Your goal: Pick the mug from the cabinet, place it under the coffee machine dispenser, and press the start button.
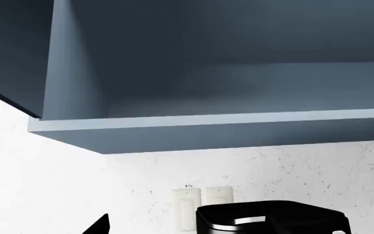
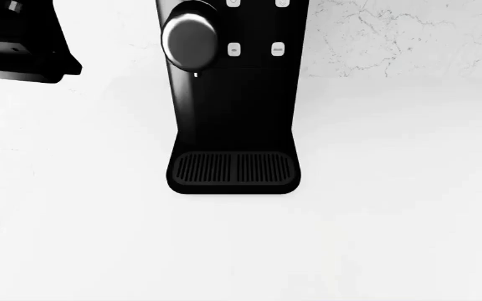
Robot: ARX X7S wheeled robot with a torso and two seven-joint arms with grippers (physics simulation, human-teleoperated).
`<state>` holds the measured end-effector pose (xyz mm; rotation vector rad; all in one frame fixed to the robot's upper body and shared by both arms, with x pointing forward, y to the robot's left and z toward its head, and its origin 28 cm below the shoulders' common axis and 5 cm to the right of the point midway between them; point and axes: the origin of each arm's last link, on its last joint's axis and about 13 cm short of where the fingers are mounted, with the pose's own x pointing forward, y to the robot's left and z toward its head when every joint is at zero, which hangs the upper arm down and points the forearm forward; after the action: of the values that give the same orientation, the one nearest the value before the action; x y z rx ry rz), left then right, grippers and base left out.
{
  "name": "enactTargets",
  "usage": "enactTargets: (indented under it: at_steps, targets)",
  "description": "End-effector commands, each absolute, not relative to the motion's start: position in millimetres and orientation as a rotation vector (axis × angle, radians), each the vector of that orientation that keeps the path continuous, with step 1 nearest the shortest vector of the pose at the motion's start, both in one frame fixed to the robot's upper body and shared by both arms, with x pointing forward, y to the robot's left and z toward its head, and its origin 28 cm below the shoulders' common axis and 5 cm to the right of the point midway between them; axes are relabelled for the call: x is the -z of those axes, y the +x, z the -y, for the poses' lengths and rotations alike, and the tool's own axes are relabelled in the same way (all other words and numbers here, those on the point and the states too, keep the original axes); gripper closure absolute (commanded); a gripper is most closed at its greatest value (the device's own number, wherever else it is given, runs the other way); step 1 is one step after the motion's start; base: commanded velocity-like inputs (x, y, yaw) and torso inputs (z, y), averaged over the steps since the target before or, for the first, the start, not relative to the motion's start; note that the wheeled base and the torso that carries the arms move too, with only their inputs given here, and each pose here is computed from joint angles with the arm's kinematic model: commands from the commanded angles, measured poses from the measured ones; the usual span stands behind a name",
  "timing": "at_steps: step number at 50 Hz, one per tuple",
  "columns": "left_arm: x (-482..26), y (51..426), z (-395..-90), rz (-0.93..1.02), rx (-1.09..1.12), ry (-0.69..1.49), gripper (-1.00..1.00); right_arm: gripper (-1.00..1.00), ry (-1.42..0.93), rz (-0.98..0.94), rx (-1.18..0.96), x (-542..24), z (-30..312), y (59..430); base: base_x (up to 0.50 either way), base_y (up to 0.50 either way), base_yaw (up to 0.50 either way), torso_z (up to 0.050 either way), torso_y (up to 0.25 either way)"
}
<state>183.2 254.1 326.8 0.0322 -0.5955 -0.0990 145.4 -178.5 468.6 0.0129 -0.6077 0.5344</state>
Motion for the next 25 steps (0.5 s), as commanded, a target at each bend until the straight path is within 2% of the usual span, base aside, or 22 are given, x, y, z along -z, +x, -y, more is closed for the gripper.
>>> enactTargets:
  at_steps: [1,25]
  targets:
    - [-323,183,-254,0.580,0.098,0.031,-1.00,1.00,0.020,0.480,-0.612,-411,178,135,0.00,0.00,0.00,0.000,0.000]
    - [-310,180,-259,0.550,0.103,0.008,-1.00,1.00,0.060,0.388,-0.699,-398,179,132,0.00,0.00,0.00,0.000,0.000]
